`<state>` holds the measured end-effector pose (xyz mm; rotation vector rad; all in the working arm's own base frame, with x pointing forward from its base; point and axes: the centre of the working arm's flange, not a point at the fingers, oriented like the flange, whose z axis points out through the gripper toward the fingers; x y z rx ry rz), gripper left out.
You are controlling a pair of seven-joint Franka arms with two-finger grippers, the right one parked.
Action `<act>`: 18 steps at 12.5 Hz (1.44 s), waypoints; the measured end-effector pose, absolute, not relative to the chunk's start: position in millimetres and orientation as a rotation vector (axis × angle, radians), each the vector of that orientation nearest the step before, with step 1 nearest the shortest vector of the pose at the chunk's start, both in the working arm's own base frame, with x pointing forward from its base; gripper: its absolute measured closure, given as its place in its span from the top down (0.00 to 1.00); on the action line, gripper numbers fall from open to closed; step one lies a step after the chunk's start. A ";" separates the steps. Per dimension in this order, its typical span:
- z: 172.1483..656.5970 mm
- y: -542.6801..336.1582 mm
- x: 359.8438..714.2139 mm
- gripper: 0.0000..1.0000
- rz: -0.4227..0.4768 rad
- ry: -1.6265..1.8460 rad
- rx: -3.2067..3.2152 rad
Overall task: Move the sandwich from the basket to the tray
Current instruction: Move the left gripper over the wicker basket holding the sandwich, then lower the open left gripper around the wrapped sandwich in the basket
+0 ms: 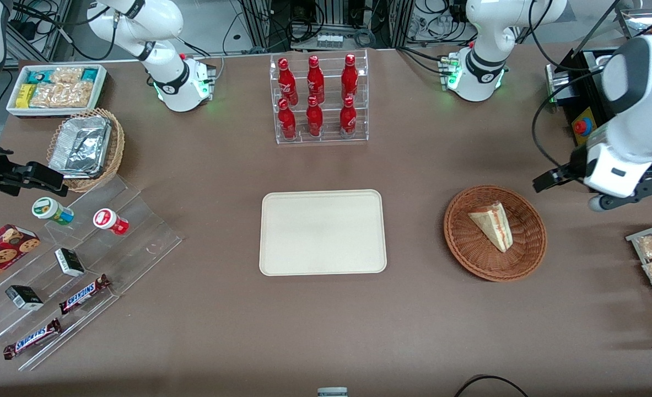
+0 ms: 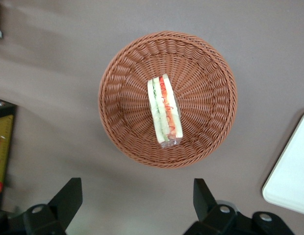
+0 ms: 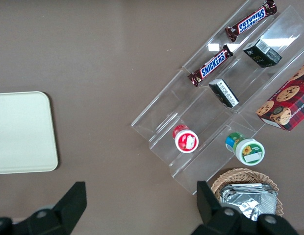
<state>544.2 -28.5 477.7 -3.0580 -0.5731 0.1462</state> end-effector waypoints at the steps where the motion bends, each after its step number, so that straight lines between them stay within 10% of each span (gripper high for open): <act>1: 465.5 -33.8 542.2 1.00 0.142 -0.612 -3.049; 18: 278.8 -64.3 536.8 1.00 0.172 -0.641 -3.033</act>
